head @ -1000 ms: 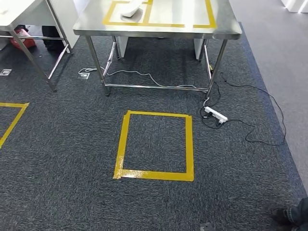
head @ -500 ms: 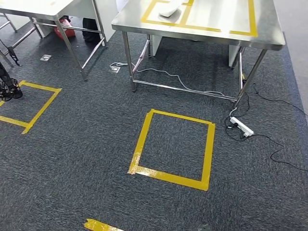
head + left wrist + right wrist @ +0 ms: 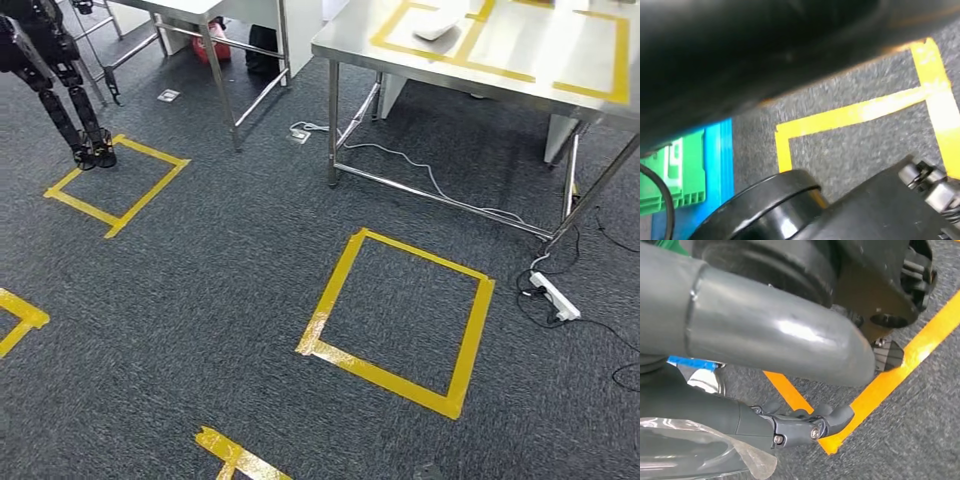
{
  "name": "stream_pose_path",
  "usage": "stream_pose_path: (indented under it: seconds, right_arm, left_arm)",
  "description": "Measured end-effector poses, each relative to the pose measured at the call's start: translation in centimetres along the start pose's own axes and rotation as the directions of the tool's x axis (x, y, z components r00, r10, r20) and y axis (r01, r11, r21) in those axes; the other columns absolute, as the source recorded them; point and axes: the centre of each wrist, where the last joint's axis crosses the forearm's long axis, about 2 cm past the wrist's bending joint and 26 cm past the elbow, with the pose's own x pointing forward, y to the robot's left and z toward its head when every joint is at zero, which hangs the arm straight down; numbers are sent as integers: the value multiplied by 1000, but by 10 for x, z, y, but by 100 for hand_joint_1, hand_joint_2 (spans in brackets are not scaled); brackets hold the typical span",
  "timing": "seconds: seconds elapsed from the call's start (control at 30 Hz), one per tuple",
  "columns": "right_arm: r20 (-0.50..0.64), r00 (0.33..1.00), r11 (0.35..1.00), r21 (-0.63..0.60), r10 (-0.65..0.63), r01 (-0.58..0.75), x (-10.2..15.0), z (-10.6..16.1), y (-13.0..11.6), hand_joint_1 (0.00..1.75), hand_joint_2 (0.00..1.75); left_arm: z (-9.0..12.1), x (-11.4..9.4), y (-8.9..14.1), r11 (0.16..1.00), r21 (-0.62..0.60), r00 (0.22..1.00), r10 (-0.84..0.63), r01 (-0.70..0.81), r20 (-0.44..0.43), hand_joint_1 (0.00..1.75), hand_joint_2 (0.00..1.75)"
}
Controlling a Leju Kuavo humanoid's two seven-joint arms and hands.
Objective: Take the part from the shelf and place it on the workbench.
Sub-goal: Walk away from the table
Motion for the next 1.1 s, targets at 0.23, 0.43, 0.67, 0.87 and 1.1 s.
stream_pose_path:
  seconds: [0.23, 0.43, 0.67, 0.87, 1.1]
  right_arm:
    - [-9, 999, 999, 20, 48, -48, 5, -1, 5, 0, 0]
    - [-10, 996, 996, 33, 83, -83, 10, -2, 7, 0, 0]
    - [-5, 995, 995, 40, 97, -96, 14, -3, 9, 0, 0]
    - [8, 990, 989, 60, 138, -138, 25, -4, 15, 0, 0]
    - [23, 989, 986, 75, 147, -148, 35, -5, 27, 0, 0]
  left_arm:
    - [-4, -16, 10, 1000, 9, 1000, 6, -6, -5, 0, 0]
    - [-4, -23, 12, 1000, 20, 1000, 21, -21, -11, 0, 0]
    - [-3, -27, 11, 999, 25, 999, 32, -31, -19, 0, 0]
    - [-1, -43, 9, 998, 30, 997, 62, -60, -49, 0, 0]
    - [-1, -50, 12, 996, 42, 995, 78, -75, -59, 0, 0]
